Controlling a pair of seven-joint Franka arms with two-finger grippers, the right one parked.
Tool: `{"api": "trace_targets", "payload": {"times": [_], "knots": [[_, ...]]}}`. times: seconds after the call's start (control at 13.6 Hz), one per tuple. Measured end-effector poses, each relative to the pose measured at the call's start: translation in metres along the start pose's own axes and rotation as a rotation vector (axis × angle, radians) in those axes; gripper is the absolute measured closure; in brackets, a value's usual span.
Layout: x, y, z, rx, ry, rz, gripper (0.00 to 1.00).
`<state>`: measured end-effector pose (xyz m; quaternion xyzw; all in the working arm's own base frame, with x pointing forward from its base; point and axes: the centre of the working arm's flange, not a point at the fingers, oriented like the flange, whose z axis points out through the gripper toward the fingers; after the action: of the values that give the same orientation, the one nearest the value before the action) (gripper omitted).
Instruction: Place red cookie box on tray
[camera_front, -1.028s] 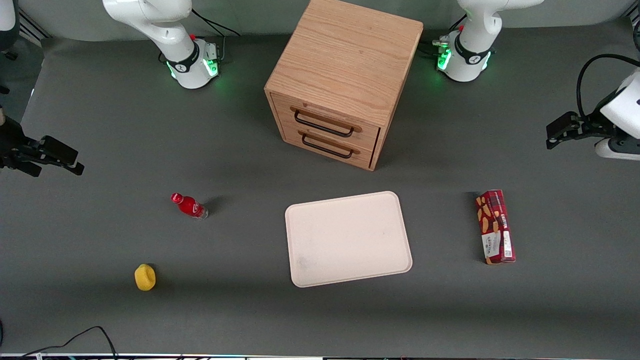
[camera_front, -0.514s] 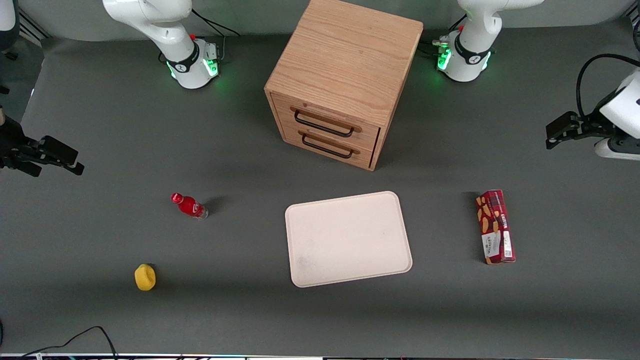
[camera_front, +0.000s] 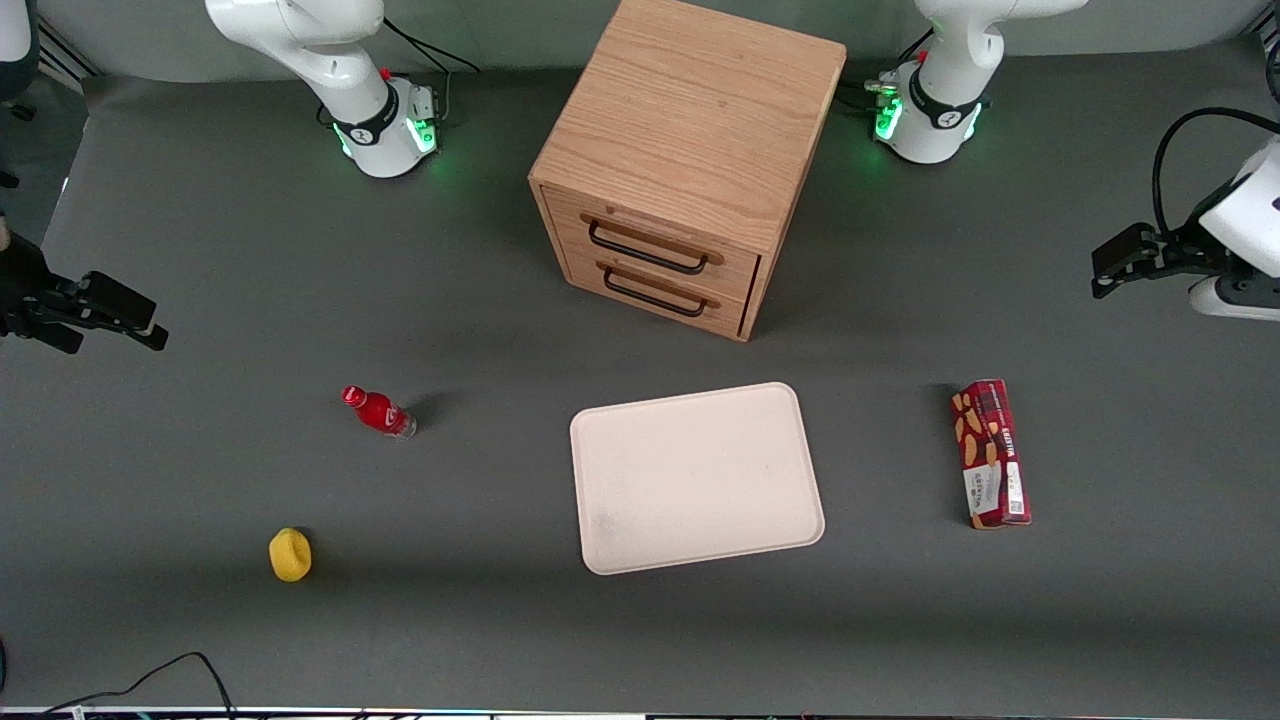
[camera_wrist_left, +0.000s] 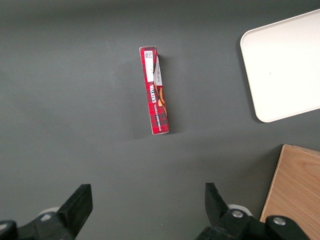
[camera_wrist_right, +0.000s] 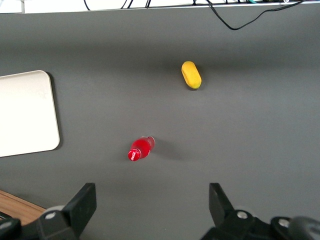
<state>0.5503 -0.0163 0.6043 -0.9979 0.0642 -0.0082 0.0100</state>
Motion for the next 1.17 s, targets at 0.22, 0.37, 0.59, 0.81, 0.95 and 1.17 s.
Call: {"api": "trace_targets", "payload": {"times": [0.22, 0.37, 0.59, 0.81, 0.95, 1.17], "knots": [[0.000, 0.000, 0.000, 0.000, 0.000, 0.000, 0.00], [0.000, 0.000, 0.000, 0.000, 0.000, 0.000, 0.00], [0.000, 0.000, 0.000, 0.000, 0.000, 0.000, 0.00], [0.000, 0.000, 0.001, 0.000, -0.002, 0.000, 0.00], [0.003, 0.000, 0.007, -0.002, -0.013, 0.000, 0.00], [0.017, -0.001, 0.050, -0.012, -0.071, 0.003, 0.00]]}}
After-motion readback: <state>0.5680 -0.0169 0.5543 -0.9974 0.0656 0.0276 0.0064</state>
